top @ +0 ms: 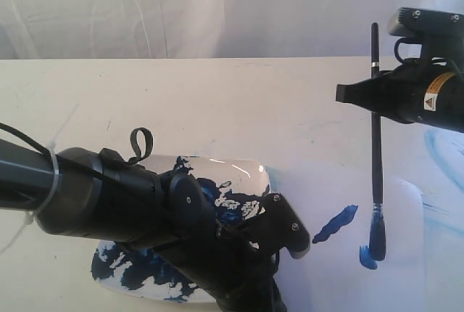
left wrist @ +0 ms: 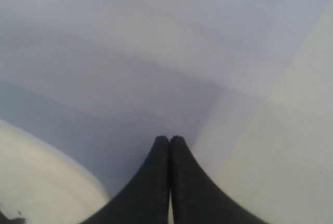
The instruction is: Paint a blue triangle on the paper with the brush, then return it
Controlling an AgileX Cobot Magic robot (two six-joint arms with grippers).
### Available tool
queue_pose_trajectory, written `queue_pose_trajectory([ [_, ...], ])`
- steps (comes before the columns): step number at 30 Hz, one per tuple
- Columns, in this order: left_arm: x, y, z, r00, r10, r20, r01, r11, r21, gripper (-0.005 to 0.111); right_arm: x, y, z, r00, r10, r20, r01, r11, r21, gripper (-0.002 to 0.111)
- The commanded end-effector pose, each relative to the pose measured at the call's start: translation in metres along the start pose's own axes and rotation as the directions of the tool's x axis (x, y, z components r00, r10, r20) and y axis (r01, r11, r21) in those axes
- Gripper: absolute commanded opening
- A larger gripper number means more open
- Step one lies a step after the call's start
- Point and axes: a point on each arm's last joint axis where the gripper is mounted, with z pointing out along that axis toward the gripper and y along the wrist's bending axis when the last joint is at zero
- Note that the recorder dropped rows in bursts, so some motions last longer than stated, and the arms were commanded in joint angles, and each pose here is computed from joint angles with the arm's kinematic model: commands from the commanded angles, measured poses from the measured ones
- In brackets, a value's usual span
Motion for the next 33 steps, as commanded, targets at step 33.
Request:
queue_pose_trajectory([
  [33,0.006,-0.002,0.003,1.000,-0.002,-0.025,0.002,1.000,0.016,0.000,-0.028,-0.007,-0.009,1.000,-0.009,-0.004,0.007,0.947,-0.320,0.000],
])
